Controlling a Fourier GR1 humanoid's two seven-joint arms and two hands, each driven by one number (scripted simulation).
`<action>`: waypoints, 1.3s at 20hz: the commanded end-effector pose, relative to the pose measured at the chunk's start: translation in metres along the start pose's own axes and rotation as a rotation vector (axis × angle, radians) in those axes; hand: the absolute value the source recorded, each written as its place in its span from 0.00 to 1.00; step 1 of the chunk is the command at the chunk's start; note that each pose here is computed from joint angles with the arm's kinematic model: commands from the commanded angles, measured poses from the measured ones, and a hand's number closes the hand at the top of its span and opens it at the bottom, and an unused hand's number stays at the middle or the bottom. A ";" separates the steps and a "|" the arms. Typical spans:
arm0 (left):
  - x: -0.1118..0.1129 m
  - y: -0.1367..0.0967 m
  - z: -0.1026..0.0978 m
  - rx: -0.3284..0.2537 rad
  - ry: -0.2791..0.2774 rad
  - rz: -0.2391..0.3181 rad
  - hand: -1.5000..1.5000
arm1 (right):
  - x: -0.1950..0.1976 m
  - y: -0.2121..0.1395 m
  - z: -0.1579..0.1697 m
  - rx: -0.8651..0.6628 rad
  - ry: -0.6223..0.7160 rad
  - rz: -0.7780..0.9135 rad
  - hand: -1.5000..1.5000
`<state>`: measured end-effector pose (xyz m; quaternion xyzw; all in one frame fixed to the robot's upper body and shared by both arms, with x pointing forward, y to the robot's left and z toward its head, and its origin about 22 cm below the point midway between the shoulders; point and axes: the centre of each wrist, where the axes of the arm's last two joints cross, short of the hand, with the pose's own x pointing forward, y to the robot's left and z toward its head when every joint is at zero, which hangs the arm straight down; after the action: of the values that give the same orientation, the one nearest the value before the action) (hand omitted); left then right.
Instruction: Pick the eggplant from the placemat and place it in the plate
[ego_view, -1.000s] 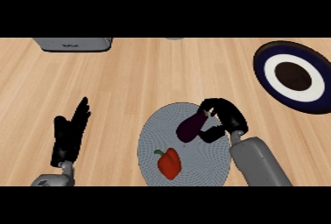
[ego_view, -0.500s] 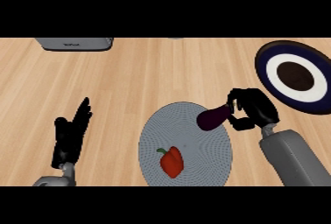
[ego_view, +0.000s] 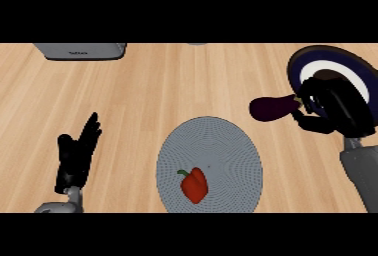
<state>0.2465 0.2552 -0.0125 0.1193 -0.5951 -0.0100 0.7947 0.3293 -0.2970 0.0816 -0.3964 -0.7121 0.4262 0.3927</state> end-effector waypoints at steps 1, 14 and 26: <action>0.002 -0.008 0.000 -0.012 0.012 0.018 0.50 | -0.012 -0.031 0.011 -0.190 0.036 0.002 1.00; -0.001 -0.008 -0.014 -0.030 -0.008 0.002 0.50 | -0.098 -0.075 -0.022 -0.215 0.275 -0.023 1.00; 0.000 -0.018 -0.002 -0.052 -0.034 -0.006 0.50 | -0.148 -0.047 -0.002 0.037 0.383 0.005 1.00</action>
<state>0.2519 0.2444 -0.0103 0.1048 -0.6037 -0.0277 0.7898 0.3825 -0.4260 0.1044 -0.4894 -0.6356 0.3357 0.4937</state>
